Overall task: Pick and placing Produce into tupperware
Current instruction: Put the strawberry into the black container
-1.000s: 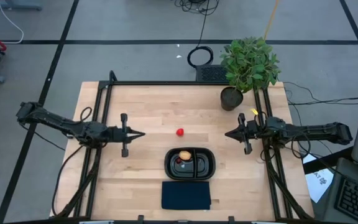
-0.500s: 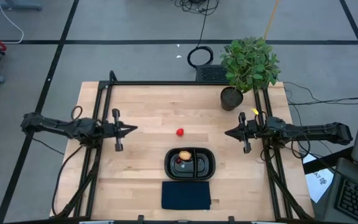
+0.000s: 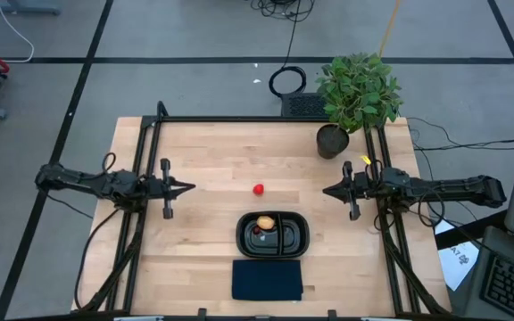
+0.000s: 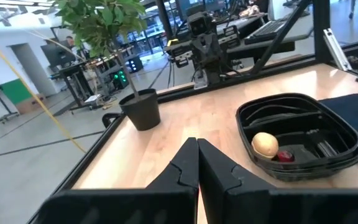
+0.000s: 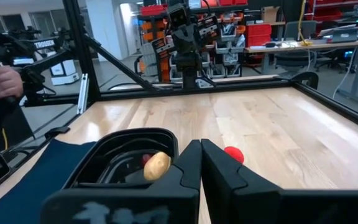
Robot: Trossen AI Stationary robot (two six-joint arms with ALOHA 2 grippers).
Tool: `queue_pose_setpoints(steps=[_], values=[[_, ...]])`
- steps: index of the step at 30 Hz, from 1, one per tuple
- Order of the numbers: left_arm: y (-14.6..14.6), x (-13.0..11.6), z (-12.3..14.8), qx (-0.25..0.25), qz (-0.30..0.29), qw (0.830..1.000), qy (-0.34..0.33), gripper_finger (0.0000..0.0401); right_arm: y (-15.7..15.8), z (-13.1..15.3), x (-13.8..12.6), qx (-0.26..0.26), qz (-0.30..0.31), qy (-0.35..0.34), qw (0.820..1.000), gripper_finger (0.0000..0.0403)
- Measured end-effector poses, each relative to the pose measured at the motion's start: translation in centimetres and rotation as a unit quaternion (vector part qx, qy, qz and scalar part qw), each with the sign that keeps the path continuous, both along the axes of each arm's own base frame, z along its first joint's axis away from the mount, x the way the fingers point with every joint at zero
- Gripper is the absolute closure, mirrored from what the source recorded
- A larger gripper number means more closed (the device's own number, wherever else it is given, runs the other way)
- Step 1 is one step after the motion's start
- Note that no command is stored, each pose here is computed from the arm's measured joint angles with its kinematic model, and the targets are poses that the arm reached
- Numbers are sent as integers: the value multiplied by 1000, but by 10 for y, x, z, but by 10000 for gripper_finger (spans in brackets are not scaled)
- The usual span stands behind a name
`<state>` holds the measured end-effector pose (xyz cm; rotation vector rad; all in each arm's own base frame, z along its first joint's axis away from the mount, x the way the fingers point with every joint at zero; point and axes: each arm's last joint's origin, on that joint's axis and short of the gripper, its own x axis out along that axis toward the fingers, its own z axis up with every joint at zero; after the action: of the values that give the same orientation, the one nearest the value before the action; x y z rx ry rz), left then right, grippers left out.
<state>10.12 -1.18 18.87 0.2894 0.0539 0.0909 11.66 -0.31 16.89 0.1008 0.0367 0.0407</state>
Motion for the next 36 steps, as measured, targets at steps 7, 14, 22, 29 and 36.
queue_pose_setpoints(steps=[7,14,22,29,36], values=[[1,-4,-1,-8,9,1000,2,401,0,0,0,4,-5,1,1000,403],[0,-4,-1,-25,-11,1000,1,401,0,1,0,12,-5,-6,1000,403],[0,-4,-1,-38,-18,999,-2,400,0,1,0,9,-5,-7,1000,403],[0,-4,-1,-39,-18,999,-3,400,0,1,0,21,-5,-6,1000,403],[0,-4,-1,-39,-19,999,-4,398,0,2,0,62,-6,-8,998,403]])
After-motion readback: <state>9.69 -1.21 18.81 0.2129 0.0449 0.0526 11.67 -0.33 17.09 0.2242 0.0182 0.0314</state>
